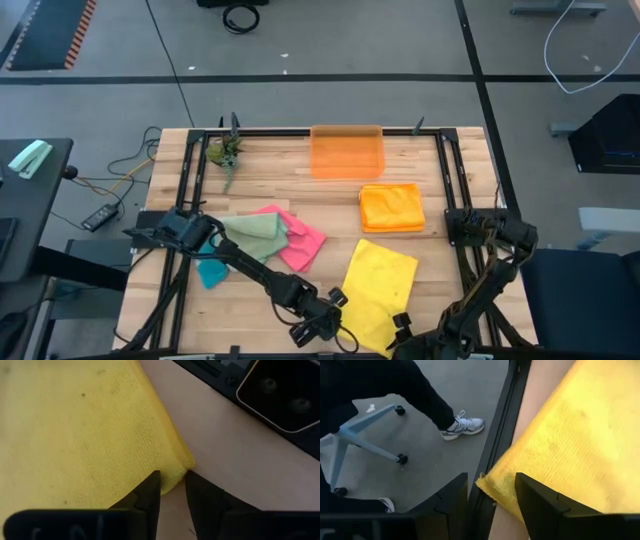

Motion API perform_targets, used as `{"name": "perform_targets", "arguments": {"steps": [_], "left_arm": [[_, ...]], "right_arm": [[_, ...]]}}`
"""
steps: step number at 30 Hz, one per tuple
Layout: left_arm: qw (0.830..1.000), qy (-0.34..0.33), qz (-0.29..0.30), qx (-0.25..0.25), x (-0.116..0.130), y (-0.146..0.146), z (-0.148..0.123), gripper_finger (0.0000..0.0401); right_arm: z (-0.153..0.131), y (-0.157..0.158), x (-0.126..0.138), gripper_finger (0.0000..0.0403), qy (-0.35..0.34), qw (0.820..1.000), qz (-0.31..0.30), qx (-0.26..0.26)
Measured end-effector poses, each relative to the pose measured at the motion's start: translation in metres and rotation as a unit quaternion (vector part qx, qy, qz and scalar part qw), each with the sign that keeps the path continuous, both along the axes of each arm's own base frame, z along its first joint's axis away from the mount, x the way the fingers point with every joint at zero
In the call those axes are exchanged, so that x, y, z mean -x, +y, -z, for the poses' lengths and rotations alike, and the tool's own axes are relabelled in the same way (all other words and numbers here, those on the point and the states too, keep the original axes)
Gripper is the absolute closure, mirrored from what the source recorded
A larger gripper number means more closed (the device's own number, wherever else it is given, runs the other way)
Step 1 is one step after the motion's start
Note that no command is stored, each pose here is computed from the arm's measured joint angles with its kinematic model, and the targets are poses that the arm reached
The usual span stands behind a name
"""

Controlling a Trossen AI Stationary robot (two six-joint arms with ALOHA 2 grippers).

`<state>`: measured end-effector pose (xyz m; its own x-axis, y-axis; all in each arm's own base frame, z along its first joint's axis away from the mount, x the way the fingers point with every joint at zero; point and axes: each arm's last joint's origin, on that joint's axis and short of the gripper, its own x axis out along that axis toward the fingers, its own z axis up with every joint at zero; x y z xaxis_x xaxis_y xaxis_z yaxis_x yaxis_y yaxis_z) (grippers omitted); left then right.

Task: Fold microfiber towels
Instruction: Fold the yellow microfiber cloth

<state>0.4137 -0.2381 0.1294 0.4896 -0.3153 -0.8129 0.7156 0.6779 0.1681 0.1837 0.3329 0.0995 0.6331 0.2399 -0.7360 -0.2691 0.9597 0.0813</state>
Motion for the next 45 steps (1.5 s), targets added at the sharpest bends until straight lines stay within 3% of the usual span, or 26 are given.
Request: {"name": "perform_targets", "arguments": {"steps": [10, 14, 21, 27, 33, 41, 45], "left_arm": [[1.0, 0.018, -0.001, 0.005, 0.0, 0.0, 0.008, 0.0352], [1.0, 0.019, -0.01, 0.013, -0.001, 0.0, 0.008, 0.0392], [0.999, 0.019, -0.034, 0.03, -0.002, 0.0, 0.006, 0.0395], [0.995, 0.009, -0.073, 0.065, 0.0, 0.003, -0.022, 0.0397], [0.98, 0.029, -0.122, 0.154, 0.007, -0.001, -0.054, 0.0397], [0.959, 0.045, -0.166, 0.223, 0.018, -0.014, -0.076, 0.0398], [0.954, 0.014, -0.204, 0.22, 0.01, -0.006, -0.076, 0.0398]], "right_arm": [[0.01, 0.0, 0.001, 0.0241, 0.011, 1.0, 0.014, 0.009], [0.01, -0.001, 0.002, 0.029, 0.013, 1.0, 0.015, 0.013], [-0.002, -0.002, 0.007, 0.0392, 0.021, 1.0, 0.009, 0.005], [-0.042, -0.007, 0.01, 0.0394, 0.013, 0.997, 0.049, -0.065], [-0.072, -0.012, 0.017, 0.0394, 0.005, 0.988, 0.093, -0.123], [-0.081, -0.013, 0.026, 0.0395, -0.006, 0.978, 0.144, -0.153], [-0.076, -0.022, 0.027, 0.0395, 0.01, 0.978, 0.173, -0.12]]}}
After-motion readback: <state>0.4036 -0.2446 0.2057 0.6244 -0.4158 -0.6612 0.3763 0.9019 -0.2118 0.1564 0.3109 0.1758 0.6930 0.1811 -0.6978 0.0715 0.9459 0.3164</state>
